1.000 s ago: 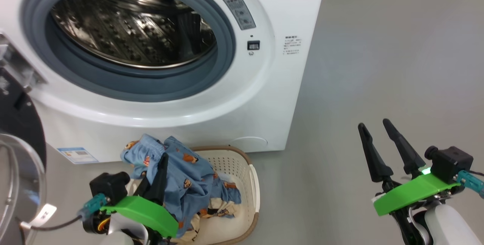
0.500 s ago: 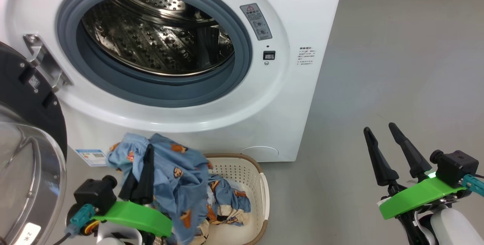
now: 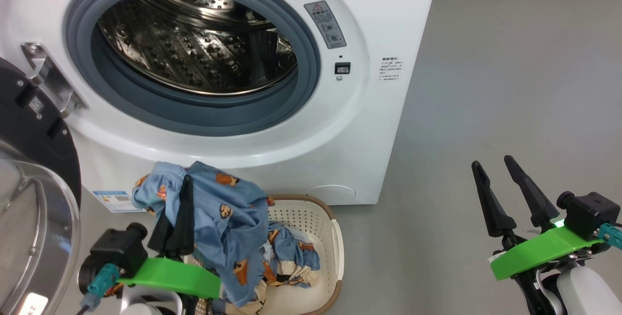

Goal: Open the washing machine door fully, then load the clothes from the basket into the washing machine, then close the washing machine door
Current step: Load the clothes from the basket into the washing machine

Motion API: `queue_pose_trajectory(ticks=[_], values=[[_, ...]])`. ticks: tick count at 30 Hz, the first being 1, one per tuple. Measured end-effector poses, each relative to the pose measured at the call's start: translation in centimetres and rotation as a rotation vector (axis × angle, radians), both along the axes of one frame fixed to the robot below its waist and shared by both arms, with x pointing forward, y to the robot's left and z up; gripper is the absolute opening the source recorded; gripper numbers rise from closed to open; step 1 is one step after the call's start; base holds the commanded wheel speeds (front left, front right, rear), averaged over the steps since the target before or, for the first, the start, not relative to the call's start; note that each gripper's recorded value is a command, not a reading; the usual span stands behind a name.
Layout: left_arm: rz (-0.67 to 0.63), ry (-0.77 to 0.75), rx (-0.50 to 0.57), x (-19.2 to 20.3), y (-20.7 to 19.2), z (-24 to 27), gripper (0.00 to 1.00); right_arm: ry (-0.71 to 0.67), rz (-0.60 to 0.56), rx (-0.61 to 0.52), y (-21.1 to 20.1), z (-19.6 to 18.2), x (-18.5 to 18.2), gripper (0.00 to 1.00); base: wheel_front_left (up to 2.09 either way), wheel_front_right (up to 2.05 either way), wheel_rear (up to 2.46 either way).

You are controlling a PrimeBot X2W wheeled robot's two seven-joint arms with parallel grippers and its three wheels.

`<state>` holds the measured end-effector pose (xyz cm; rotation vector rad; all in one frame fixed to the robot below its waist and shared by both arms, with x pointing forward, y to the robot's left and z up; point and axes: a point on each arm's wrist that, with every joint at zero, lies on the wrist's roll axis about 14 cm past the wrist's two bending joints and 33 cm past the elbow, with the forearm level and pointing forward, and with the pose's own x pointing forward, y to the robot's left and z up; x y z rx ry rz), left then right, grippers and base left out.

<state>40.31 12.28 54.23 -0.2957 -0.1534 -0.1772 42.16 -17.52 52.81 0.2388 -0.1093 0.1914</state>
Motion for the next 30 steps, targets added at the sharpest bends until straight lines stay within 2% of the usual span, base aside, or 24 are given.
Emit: queue_pose_trajectory(ticks=[9,16,18,30], values=[[-0.028,-0.086,0.032,3.0,-0.8,2.7,0.00,0.021,-0.013,-0.015,-0.8,-0.8,0.3,1.00,0.00,0.00,0.00],[-0.052,-0.168,0.080,7.0,-2.2,5.3,0.00,0.047,-0.025,-0.026,-1.5,-2.0,0.9,1.00,0.00,0.00,0.00],[-0.061,-0.186,0.095,9.6,-2.8,6.0,0.00,0.053,-0.029,-0.034,-1.8,-2.3,1.6,1.00,0.00,0.00,0.00],[-0.045,0.022,0.096,20.3,-2.5,-1.4,0.00,0.112,-0.069,-0.053,-3.7,-5.4,4.4,1.00,0.00,0.00,0.00]])
